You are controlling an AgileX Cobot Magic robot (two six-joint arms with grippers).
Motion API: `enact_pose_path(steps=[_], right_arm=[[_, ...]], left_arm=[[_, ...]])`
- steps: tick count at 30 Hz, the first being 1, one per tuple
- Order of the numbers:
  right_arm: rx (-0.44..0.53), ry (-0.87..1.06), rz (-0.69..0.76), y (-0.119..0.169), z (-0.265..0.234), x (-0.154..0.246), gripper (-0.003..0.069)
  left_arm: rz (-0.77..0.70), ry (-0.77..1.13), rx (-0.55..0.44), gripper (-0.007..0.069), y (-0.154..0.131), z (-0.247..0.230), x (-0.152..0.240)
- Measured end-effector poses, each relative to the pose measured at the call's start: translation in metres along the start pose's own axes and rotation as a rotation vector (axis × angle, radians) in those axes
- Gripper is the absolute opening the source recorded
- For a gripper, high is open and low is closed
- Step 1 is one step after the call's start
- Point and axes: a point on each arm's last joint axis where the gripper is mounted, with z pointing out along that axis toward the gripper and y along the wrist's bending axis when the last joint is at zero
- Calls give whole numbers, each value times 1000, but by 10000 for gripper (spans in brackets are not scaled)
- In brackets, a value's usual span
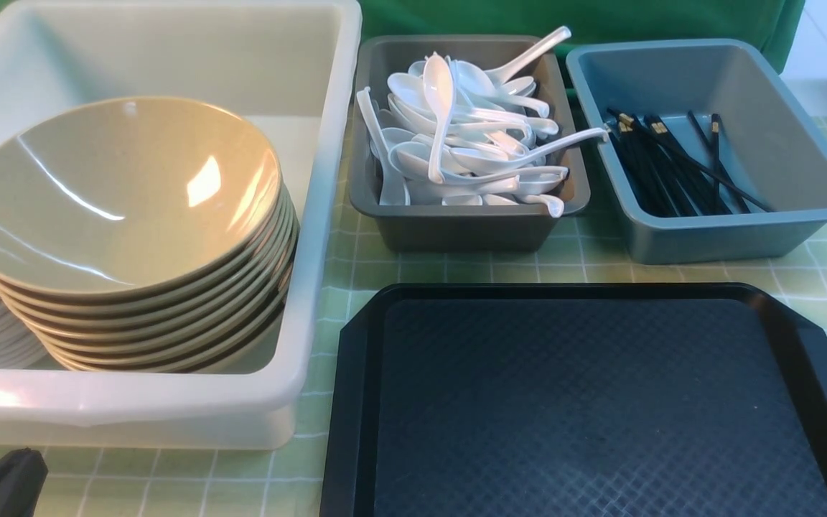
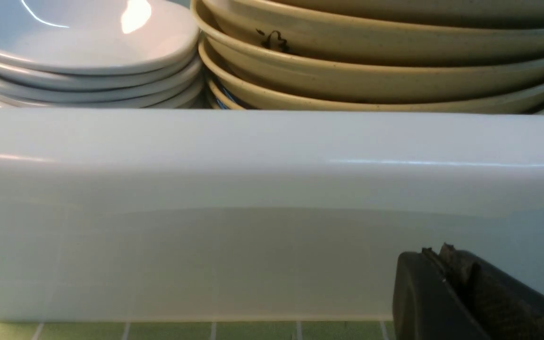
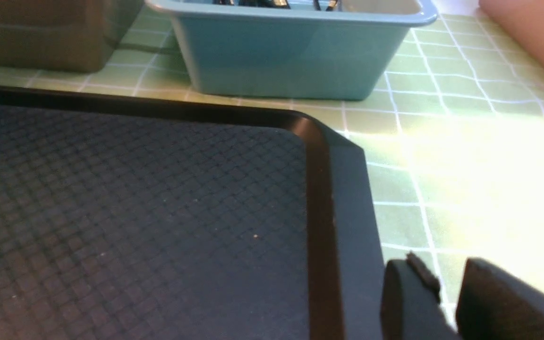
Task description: On green table put chopsticks spoon bowls plates into blue grey white boxes.
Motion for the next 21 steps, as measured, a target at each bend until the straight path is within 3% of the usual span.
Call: enact_pose_path(steps=[21], right_arm=[[7, 0, 2, 0, 0, 0, 187]], left_arm=[[0, 0, 0, -1, 0, 0, 0]])
